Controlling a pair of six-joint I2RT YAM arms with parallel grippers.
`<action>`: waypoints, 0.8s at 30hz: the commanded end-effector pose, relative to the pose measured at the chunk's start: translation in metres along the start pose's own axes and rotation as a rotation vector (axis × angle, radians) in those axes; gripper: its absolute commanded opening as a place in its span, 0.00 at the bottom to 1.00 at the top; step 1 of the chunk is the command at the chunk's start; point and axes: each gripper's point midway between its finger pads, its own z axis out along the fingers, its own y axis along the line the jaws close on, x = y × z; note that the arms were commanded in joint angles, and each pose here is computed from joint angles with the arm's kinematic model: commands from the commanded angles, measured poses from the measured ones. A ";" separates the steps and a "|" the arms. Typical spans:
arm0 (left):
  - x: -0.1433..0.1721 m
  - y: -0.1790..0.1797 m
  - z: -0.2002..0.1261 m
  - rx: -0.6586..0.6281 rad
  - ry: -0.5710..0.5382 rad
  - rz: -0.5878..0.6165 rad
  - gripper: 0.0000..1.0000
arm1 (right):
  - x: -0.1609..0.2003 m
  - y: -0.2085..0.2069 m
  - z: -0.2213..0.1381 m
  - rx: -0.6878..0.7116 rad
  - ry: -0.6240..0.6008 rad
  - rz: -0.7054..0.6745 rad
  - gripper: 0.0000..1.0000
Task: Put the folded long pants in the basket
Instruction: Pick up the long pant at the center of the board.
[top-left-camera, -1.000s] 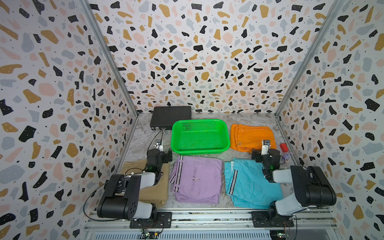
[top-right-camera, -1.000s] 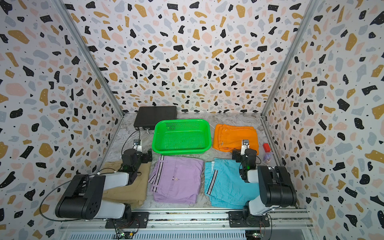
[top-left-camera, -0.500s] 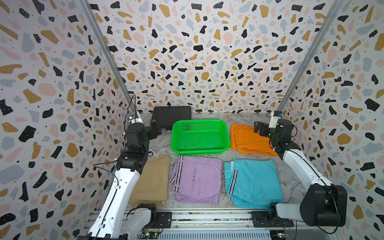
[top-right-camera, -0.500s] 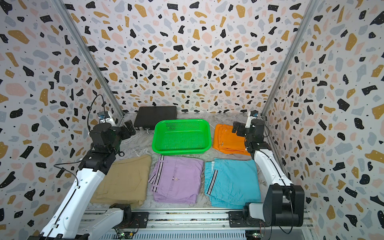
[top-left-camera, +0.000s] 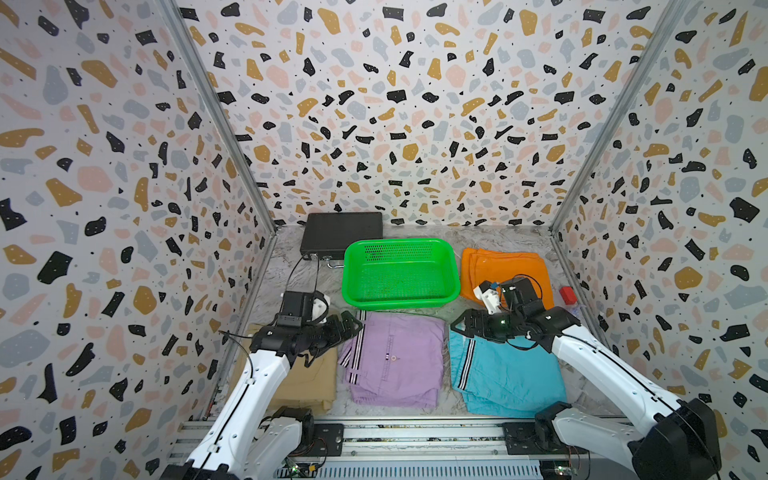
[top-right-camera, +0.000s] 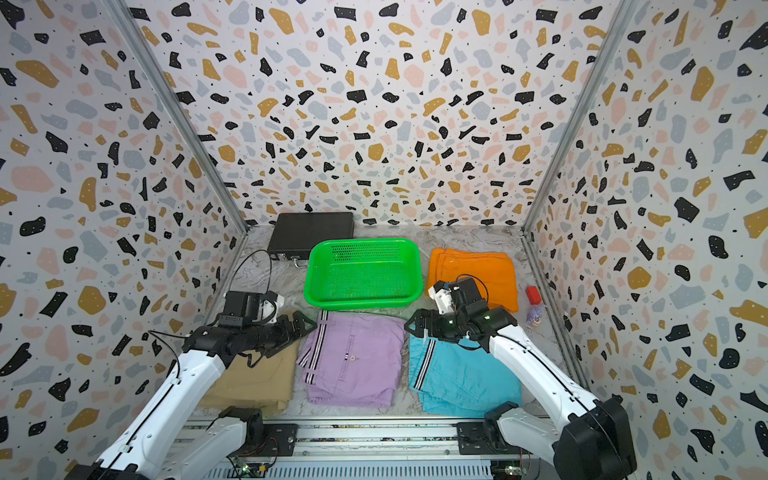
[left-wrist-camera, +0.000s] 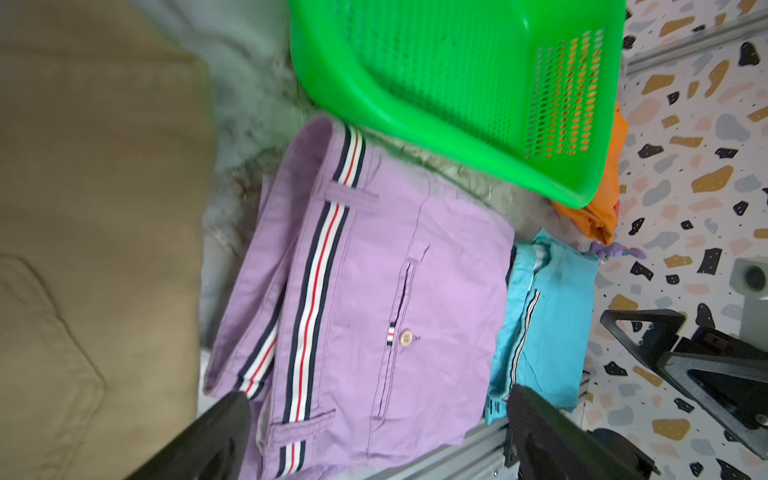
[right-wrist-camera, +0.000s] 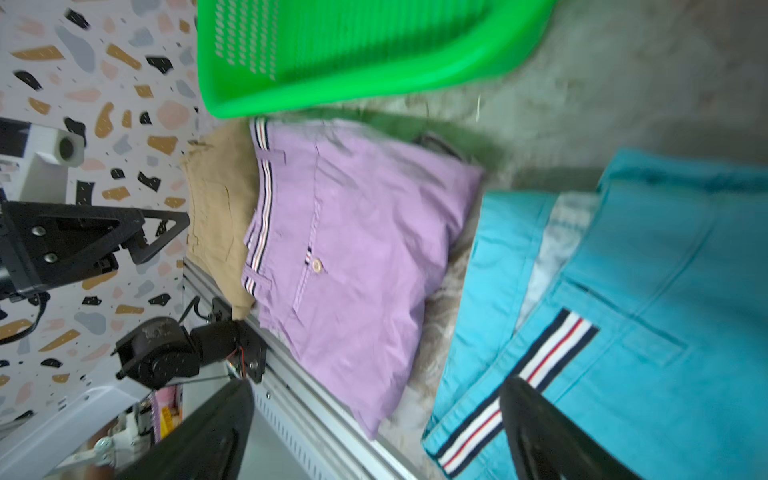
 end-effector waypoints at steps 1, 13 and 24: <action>0.011 -0.008 0.008 0.038 0.058 -0.013 1.00 | 0.021 0.011 0.008 -0.047 0.110 0.033 0.96; 0.007 0.020 0.049 -0.048 0.070 -0.042 1.00 | 0.043 0.002 0.064 0.027 0.296 0.043 0.92; -0.004 0.044 0.064 -0.161 0.048 -0.043 1.00 | 0.030 -0.004 0.102 0.059 0.340 0.044 0.88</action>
